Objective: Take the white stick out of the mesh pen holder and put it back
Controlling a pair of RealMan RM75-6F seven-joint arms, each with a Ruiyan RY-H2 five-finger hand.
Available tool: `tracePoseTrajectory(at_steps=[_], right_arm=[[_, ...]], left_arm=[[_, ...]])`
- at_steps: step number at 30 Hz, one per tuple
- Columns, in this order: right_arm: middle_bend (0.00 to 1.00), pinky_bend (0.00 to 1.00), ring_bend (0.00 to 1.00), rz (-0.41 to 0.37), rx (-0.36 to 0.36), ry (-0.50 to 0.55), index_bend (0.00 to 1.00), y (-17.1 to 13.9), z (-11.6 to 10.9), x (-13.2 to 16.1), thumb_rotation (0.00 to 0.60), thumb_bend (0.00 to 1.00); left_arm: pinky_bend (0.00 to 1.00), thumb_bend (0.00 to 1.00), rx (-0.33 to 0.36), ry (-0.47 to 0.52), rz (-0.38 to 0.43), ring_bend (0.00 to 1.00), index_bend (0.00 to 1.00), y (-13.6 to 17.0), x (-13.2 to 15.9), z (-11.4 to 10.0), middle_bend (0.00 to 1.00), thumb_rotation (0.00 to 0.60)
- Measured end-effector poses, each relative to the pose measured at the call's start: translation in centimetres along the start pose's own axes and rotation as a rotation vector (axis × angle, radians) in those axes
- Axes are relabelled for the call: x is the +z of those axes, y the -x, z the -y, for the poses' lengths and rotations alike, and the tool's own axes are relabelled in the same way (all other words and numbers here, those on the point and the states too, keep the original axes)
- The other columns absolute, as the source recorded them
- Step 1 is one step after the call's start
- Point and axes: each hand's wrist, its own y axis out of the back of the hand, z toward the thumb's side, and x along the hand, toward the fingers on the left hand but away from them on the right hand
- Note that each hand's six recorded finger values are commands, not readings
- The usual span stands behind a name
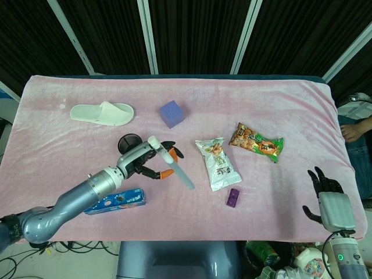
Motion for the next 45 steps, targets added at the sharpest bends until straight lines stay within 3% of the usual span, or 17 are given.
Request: tracePoseTrajectory(at_steps=[4, 10, 17, 20, 22, 25, 32, 38, 42, 45], right_arm=[[0.02, 0.17, 0.17, 0.003, 0.0, 0.003, 0.02, 0.0, 0.0, -0.1, 0.6, 0.17], [0.02, 0.17, 0.17, 0.005, 0.0, 0.004, 0.02, 0.0, 0.0, -0.1, 0.6, 0.17], [0.02, 0.17, 0.17, 0.009, -0.003, 0.007, 0.02, -0.1, -0.2, -0.3, 0.6, 0.17], [0.02, 0.17, 0.17, 0.009, -0.003, 0.006, 0.02, -0.1, -0.1, -0.3, 0.6, 0.17], [0.02, 0.17, 0.17, 0.009, -0.003, 0.006, 0.02, -0.1, -0.1, -0.3, 0.6, 0.17], [0.02, 0.17, 0.17, 0.01, -0.004, 0.004, 0.02, -0.1, -0.1, -0.3, 0.6, 0.17], [0.02, 0.17, 0.17, 0.01, -0.004, -0.001, 0.02, 0.0, -0.1, -0.3, 0.6, 0.17], [0.02, 0.17, 0.17, 0.009, -0.003, -0.004, 0.02, 0.0, -0.1, -0.2, 0.6, 0.17], [0.02, 0.17, 0.17, 0.007, -0.002, -0.005, 0.02, 0.0, 0.0, -0.1, 0.6, 0.17], [0.02, 0.17, 0.17, 0.005, -0.001, -0.009, 0.02, 0.0, 0.1, 0.0, 0.6, 0.17]], left_arm=[[0.06, 0.46, 0.099, -0.178, 0.005, 0.0, 0.65, -0.3, -1.7, -1.8, 0.31, 0.6], [0.06, 0.46, 0.348, -0.581, 0.001, 0.0, 0.66, -0.7, -4.2, -5.3, 0.31, 0.6], [0.06, 0.46, 0.46, -1.067, -0.008, 0.0, 0.66, -2.0, -6.1, -5.6, 0.31, 0.6], [0.06, 0.46, 0.509, -1.14, 0.041, 0.0, 0.66, -2.3, -5.1, -5.6, 0.31, 0.6], [0.06, 0.46, 0.512, -1.113, 0.066, 0.0, 0.66, -2.4, -4.3, -5.3, 0.31, 0.6], [0.06, 0.46, 0.493, -0.977, 0.124, 0.0, 0.66, -2.3, -2.5, -4.3, 0.32, 0.6], [0.06, 0.46, 0.38, -0.415, 0.208, 0.0, 0.66, 0.0, 2.5, -3.4, 0.32, 0.6], [0.07, 0.46, 0.274, -0.067, 0.208, 0.0, 0.66, 2.9, 5.8, -5.0, 0.32, 0.6], [0.08, 0.46, 0.248, 0.017, 0.184, 0.0, 0.66, 4.7, 6.7, -6.1, 0.32, 0.6], [0.08, 0.46, 0.268, -0.007, 0.165, 0.0, 0.66, 5.2, 6.0, -7.0, 0.32, 0.6]])
